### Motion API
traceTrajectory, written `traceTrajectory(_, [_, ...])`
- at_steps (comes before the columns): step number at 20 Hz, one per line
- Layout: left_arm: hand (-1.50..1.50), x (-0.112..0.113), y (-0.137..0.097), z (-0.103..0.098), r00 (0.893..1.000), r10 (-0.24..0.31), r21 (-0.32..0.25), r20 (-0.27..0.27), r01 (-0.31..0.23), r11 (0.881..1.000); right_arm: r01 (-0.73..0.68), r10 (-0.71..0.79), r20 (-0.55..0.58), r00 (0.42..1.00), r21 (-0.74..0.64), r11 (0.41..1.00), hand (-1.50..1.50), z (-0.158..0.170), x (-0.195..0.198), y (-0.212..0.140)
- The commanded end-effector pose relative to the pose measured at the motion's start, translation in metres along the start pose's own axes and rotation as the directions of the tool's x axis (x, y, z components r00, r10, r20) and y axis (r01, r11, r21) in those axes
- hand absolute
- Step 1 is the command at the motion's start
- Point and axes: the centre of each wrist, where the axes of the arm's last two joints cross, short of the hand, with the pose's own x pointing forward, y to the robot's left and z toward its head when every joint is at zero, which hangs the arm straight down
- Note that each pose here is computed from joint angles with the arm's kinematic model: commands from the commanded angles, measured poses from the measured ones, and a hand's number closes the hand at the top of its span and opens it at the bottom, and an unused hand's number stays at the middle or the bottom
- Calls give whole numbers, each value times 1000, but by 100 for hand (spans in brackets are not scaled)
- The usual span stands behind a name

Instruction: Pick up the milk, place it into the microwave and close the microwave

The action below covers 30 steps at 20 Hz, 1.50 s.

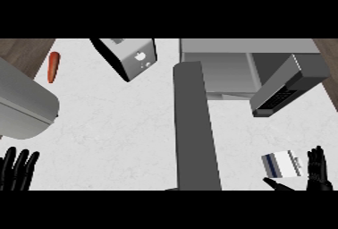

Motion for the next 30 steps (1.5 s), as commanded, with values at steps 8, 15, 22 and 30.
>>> traceTrajectory(8, [-150,-6,6,1,1000,-1,17,-4,1,1000,85,-85,-14,996,27,996,-150,16,-36,3])
traceTrajectory(15, [-150,-8,0,4,1000,13,1,-27,-13,1000,144,-144,18,989,-4,990,-150,-6,-28,13])
traceTrajectory(22, [-150,-9,1,10,1000,11,5,-14,-11,1000,343,-345,50,937,36,939,150,0,-28,21])
traceTrajectory(30, [-150,-4,18,-11,1000,11,-8,9,-11,1000,427,-436,53,899,127,895,150,-42,-11,54])
